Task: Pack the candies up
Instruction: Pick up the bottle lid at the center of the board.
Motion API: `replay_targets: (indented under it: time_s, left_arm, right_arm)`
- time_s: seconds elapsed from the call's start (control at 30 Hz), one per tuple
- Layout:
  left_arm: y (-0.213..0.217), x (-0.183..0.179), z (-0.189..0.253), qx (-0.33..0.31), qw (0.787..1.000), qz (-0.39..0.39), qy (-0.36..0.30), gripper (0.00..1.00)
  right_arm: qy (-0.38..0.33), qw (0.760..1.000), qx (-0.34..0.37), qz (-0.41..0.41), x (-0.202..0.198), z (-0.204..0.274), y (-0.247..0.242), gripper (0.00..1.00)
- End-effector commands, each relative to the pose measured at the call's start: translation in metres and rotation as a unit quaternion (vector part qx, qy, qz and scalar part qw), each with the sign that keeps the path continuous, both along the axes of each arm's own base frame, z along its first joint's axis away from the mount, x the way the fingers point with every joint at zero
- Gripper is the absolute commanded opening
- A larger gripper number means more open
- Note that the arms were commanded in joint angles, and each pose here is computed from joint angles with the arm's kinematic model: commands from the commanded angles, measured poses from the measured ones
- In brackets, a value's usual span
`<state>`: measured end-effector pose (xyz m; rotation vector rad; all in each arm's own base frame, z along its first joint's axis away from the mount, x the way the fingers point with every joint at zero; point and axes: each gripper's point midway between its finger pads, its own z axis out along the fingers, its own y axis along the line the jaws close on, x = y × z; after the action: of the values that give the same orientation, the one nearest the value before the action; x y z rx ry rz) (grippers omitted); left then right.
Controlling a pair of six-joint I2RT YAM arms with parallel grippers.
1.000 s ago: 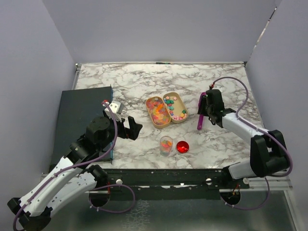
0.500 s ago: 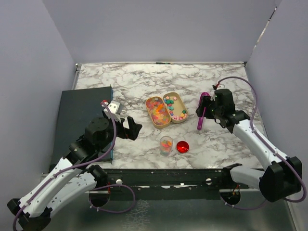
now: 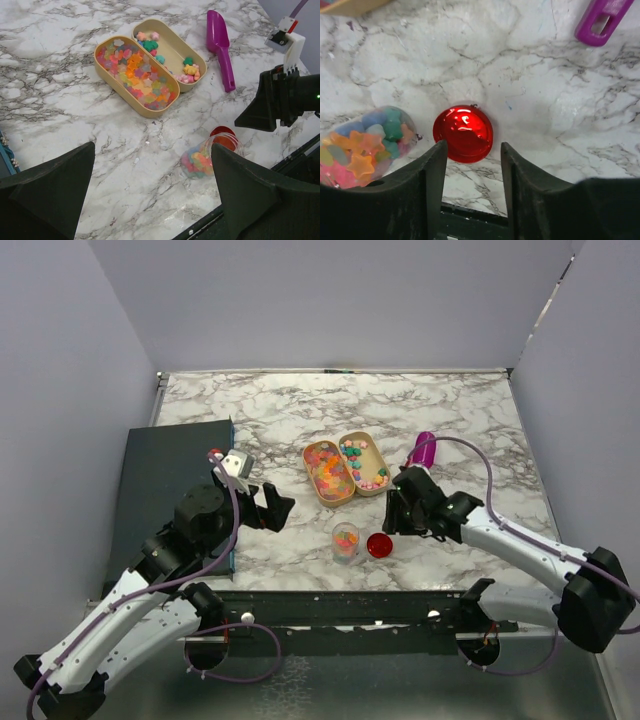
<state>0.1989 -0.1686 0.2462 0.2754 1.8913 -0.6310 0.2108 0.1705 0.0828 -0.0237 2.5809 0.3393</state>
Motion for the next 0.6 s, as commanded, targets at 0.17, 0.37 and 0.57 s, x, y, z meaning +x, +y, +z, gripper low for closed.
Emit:
replay_targets:
  time_s: [0.17, 0.37, 0.57]
  left_arm:
    - [-0.001, -0.005, 0.004, -0.009, 1.0, -0.013, -0.011, 0.99]
    - [-0.001, -0.005, 0.004, -0.009, 1.0, -0.015, -0.01, 0.99]
    - [-0.002, -0.005, 0.003, -0.008, 1.0, -0.015, -0.007, 0.99]
  right_arm:
    - [0.054, 0.995, -0.07, -0.053, -0.023, -0.043, -0.005, 0.39]
    - [0.063, 0.994, -0.074, -0.057, -0.024, -0.057, -0.004, 0.37]
    - [0.071, 0.993, -0.074, -0.061, -0.025, -0.067, -0.003, 0.31]
